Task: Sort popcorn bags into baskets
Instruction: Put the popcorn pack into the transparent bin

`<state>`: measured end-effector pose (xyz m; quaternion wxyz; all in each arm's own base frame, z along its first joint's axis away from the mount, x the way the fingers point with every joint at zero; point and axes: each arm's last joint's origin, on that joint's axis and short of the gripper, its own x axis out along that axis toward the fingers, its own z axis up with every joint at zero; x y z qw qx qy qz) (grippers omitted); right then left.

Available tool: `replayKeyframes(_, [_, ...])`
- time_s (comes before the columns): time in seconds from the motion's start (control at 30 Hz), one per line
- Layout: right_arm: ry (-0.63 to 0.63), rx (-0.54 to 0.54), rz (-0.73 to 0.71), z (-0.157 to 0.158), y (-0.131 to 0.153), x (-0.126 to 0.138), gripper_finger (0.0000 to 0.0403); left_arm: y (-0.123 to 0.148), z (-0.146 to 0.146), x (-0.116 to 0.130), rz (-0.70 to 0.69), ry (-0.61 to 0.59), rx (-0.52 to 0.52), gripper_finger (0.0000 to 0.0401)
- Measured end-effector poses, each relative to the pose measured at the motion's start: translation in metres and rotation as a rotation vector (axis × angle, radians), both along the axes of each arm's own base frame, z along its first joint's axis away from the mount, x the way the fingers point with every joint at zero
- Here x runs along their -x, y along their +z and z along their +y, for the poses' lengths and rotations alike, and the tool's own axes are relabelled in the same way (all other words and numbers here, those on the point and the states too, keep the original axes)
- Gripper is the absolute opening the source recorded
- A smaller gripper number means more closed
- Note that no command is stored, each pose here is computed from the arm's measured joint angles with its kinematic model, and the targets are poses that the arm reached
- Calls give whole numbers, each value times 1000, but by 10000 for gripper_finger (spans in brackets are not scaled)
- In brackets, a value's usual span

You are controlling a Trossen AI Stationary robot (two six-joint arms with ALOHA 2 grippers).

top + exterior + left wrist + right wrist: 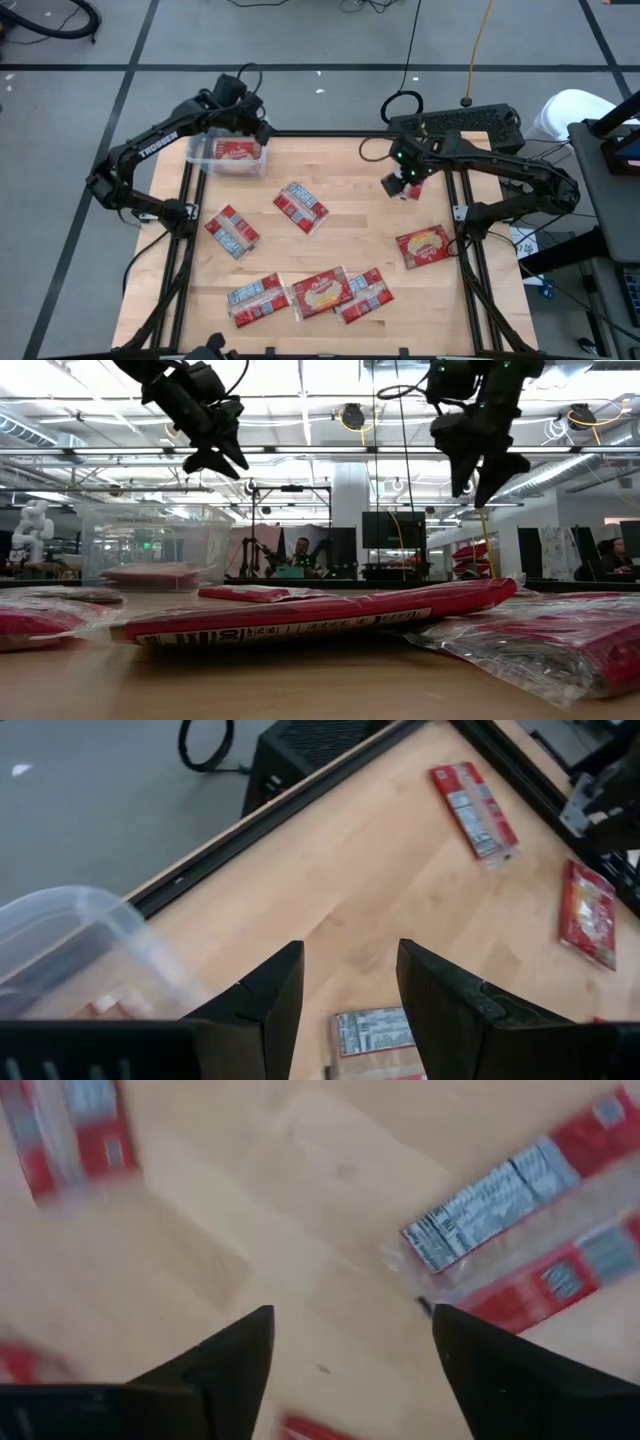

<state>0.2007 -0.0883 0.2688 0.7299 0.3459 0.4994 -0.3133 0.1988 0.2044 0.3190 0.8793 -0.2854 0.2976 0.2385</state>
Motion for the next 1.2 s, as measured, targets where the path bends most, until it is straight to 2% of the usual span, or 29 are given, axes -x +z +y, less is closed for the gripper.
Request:
replayKeyframes(0.1, [216, 47, 80, 5, -2, 3, 280, 0, -4, -5, -5, -19, -4, 166])
replayKeyframes(0.23, [434, 111, 137, 7, -16, 3, 283, 0, -9, -9, -6, -39, 0, 166])
replayKeyframes(0.4, [607, 159, 86, 9, -50, 0, 283, 0, -15, -15, -7, -47, 13, 166])
replayKeyframes(0.57, [639, 196, 148, 11, -82, 10, 283, 0, -21, -20, -13, -56, 37, 166])
replayKeyframes(0.73, [650, 236, 183, 12, -102, 18, 283, 0, -29, -27, -5, -67, 34, 166])
replayKeyframes(0.97, [611, 309, 265, 10, -114, 25, 282, 0, -36, -33, 17, -71, 9, 166])
replayKeyframes(1.2, [608, 266, 236, 8, -125, 33, 261, 0, -40, -35, 26, -71, -1, 166])
